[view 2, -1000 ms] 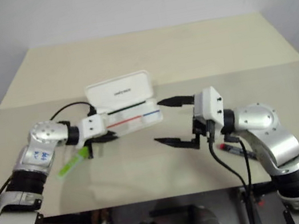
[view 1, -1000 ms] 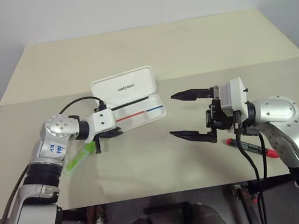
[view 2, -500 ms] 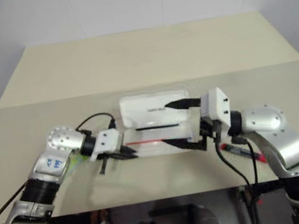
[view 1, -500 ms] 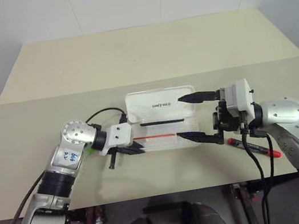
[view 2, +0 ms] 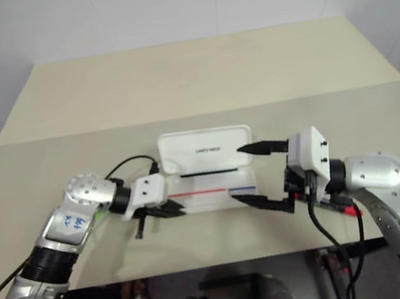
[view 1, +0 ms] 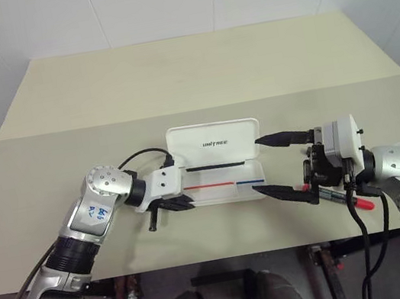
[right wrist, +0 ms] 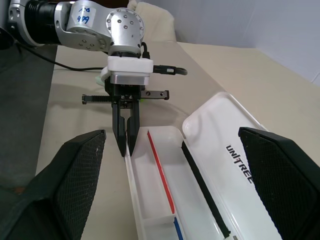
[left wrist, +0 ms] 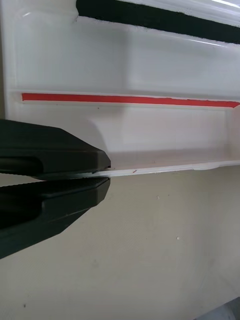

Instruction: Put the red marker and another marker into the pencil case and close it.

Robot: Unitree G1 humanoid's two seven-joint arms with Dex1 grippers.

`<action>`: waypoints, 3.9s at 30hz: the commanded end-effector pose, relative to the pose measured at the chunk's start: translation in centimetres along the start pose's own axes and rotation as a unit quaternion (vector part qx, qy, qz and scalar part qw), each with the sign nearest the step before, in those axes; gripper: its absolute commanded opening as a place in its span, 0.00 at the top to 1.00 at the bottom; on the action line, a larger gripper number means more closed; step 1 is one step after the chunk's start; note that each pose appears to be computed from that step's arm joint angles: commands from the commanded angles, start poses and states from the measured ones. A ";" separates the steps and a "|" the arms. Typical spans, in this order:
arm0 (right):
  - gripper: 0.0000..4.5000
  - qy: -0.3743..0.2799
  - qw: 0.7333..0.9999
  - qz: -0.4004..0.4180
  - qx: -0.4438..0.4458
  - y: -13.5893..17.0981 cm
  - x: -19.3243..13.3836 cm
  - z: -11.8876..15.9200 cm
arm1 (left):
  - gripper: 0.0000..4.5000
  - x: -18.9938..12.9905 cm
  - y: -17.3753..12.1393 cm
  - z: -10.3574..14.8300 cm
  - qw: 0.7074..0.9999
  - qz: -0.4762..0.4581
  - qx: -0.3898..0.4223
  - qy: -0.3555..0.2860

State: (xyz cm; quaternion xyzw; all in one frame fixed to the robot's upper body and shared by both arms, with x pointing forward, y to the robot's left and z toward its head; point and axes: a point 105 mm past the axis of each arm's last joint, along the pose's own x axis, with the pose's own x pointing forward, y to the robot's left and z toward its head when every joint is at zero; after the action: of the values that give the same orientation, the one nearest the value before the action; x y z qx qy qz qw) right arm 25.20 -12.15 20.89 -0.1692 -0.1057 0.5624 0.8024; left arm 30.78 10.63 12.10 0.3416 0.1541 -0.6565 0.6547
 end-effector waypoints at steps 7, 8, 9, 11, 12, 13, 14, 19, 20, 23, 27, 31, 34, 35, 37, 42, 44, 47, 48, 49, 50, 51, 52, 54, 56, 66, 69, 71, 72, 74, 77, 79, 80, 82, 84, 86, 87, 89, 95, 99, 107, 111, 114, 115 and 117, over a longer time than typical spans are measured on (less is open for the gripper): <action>0.00 -0.022 0.999 -0.002 -0.024 0.0 0.6 1.2 | 0.60 -0.1 -0.3 -0.3 0.999 -0.004 -0.038 0.019; 0.00 -0.023 0.999 -0.002 -0.023 0.0 0.6 1.2 | 0.53 -0.1 -0.6 -0.1 0.999 -0.016 -0.047 0.012; 0.00 -0.023 0.999 -0.002 -0.023 0.0 0.7 1.2 | 0.47 -0.1 -0.6 0.1 0.999 -0.016 -0.050 0.007; 0.00 -0.025 0.999 -0.002 -0.023 -0.1 0.8 1.2 | 0.30 -0.1 -0.6 0.3 0.999 -0.016 -0.052 0.004; 0.00 -0.025 0.999 -0.002 -0.022 -0.1 0.8 1.2 | 0.21 -0.1 -0.5 0.4 0.999 -0.011 -0.050 0.001; 0.00 -0.026 0.999 -0.001 -0.022 -0.1 0.9 1.2 | 0.14 -0.1 -0.4 0.6 0.999 -0.007 -0.049 -0.003; 0.00 -0.027 0.999 -0.001 -0.022 -0.1 0.9 1.1 | 0.08 -0.1 -0.3 0.8 0.999 -0.004 -0.048 -0.007; 0.00 -0.030 0.999 0.002 -0.017 -0.1 1.1 1.0 | 0.01 -0.1 0.2 1.8 0.998 0.016 -0.041 -0.036; 0.00 -0.031 0.999 0.002 -0.016 -0.1 1.1 1.0 | 0.01 -0.1 0.2 1.9 0.998 0.020 -0.040 -0.042; 0.00 -0.032 0.999 0.002 -0.015 -0.1 1.2 0.9 | 0.01 -0.2 0.3 2.2 0.998 0.020 -0.036 -0.050; 0.00 -0.032 0.999 0.003 -0.014 -0.1 1.2 0.9 | 0.01 -0.5 0.5 2.5 0.997 0.022 -0.035 -0.067; 0.00 -0.034 0.999 0.002 -0.014 -0.2 1.3 0.8 | 0.01 -0.6 0.5 2.7 0.997 0.022 -0.030 -0.074; 0.00 -0.035 0.999 0.001 -0.015 -0.3 1.3 0.9 | 0.01 -0.7 0.3 2.6 0.996 0.016 -0.031 -0.079; 0.00 -0.036 0.999 0.001 -0.015 -0.3 1.3 0.9 | 0.01 -0.7 0.2 2.6 0.996 0.011 -0.030 -0.081; 0.00 -0.036 0.999 0.000 -0.016 -0.4 1.3 0.9 | 0.01 -0.7 0.1 2.5 0.996 0.010 -0.032 -0.081; 0.00 -0.035 0.999 -0.003 -0.016 -0.4 1.2 1.0 | 0.01 -0.7 -0.1 2.9 0.994 0.007 -0.024 -0.106; 0.00 -0.035 0.999 -0.005 -0.015 -0.4 1.1 1.0 | 0.01 -0.7 -0.2 3.3 0.992 0.006 -0.022 -0.125; 0.00 -0.031 0.999 -0.008 -0.013 -0.6 0.8 0.9 | 0.01 -1.0 0.0 4.3 0.984 0.014 -0.016 -0.174; 0.00 -0.030 0.999 -0.010 -0.012 -0.6 0.7 0.8 | 0.01 -1.2 0.1 4.6 0.980 0.017 -0.017 -0.196; 0.00 -0.028 0.999 -0.011 -0.012 -0.7 0.6 0.8 | 0.01 -1.5 0.2 4.8 0.974 0.022 -0.030 -0.222; 0.00 -0.027 0.999 -0.012 -0.012 -0.9 0.5 0.8 | 0.01 -1.7 0.3 4.5 0.972 0.026 -0.040 -0.228; 0.00 -0.025 1.000 -0.014 -0.013 -1.0 0.4 0.8 | 0.01 -1.8 0.2 4.2 0.973 0.024 -0.037 -0.226; 0.00 -0.023 1.000 -0.016 -0.014 -1.1 0.3 0.9 | 0.01 -1.8 0.0 4.0 0.974 0.023 -0.035 -0.223; 0.00 -0.018 0.999 -0.024 -0.014 -1.4 -0.1 0.9 | 0.01 -1.7 -0.1 3.9 0.972 0.024 -0.036 -0.231; 0.00 -0.008 0.999 -0.034 -0.013 -1.7 -0.8 0.8 | 0.01 -1.5 -0.3 4.1 0.969 0.023 -0.037 -0.244; 0.00 0.118 0.984 -0.120 0.057 -2.2 -8.8 -3.2 | 0.01 -4.8 -1.5 7.2 0.940 0.006 -0.008 -0.340; 0.00 0.153 0.974 -0.142 0.085 -1.1 -11.1 -4.7 | 0.01 -6.4 -1.9 7.9 0.934 0.002 -0.006 -0.357; 0.00 0.174 0.968 -0.148 0.100 -0.2 -12.2 -5.9 | 0.01 -7.0 -2.2 7.6 0.936 -0.006 -0.014 -0.352; 0.00 0.184 0.965 -0.150 0.107 0.2 -12.7 -6.6 | 0.01 -7.2 -2.4 7.3 0.938 -0.011 -0.017 -0.346; 0.00 0.197 0.961 -0.151 0.118 0.7 -13.5 -7.6 | 0.01 -7.5 -2.5 6.8 0.942 -0.016 -0.022 -0.336; 0.00 0.210 0.957 -0.148 0.132 1.0 -14.3 -8.9 | 0.01 -8.3 -2.2 6.0 0.946 -0.015 -0.025 -0.323; 0.00 0.214 0.956 -0.146 0.137 0.8 -14.6 -9.6 | 0.01 -8.8 -1.9 5.4 0.950 -0.011 -0.024 -0.310; 0.00 0.214 0.956 -0.145 0.138 0.7 -14.7 -9.8 | 0.01 -8.9 -1.8 5.2 0.951 -0.010 -0.024 -0.307; 0.00 0.216 0.955 -0.141 0.144 0.5 -14.8 -10.6 | 0.01 -9.3 -1.2 4.9 0.952 0.003 -0.016 -0.304; 0.00 0.219 0.954 -0.135 0.151 0.4 -14.7 -11.7 | 0.01 -9.6 -0.8 4.6 0.953 0.011 -0.014 -0.302; 0.00 0.221 0.954 -0.129 0.157 0.4 -14.6 -12.6 | 0.01 -9.8 -0.6 4.4 0.953 0.012 -0.013 -0.301; 0.00 0.222 0.953 -0.129 0.160 0.4 -14.5 -13.0 | 0.01 -9.8 -0.6 4.4 0.953 0.011 -0.012 -0.301; 0.00 0.221 0.953 -0.129 0.164 0.3 -14.3 -13.6 | 0.01 -9.9 -0.4 4.5 0.953 0.011 -0.010 -0.302; 0.14 0.220 0.951 -0.114 0.186 1.4 -14.0 -15.1 | 0.00 -10.4 0.0 4.8 0.954 0.018 -0.001 -0.300; 0.43 0.216 0.952 -0.121 0.179 1.7 -14.1 -15.2 | 0.00 -10.5 0.0 4.8 0.954 0.022 0.001 -0.298; 0.86 0.207 0.960 -0.123 0.141 1.0 -13.4 -14.0 | 0.00 -10.2 0.0 4.3 0.955 0.032 0.001 -0.295; 0.86 0.181 0.973 -0.109 0.099 -0.3 -11.7 -11.7 | 0.00 -10.2 0.0 4.0 0.954 0.043 0.000 -0.295; 0.86 0.151 0.983 -0.091 0.050 -1.6 -9.6 -9.4 | 0.00 -10.2 0.1 3.3 0.957 0.054 -0.001 -0.284; 0.86 0.143 0.986 -0.086 0.028 -2.1 -8.9 -8.8 | 0.00 -10.1 0.2 2.9 0.959 0.059 -0.004 -0.277; 0.86 0.117 0.990 -0.073 0.005 -2.9 -6.6 -7.4 | 0.00 -10.1 0.2 1.9 0.963 0.067 -0.001 -0.261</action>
State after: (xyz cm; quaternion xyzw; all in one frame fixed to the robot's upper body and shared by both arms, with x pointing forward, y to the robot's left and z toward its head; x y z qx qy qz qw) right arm 27.90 -21.89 14.17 -0.2172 0.0071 0.4670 0.8571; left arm 29.43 16.08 19.97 0.1465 -0.0392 -0.6914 0.7064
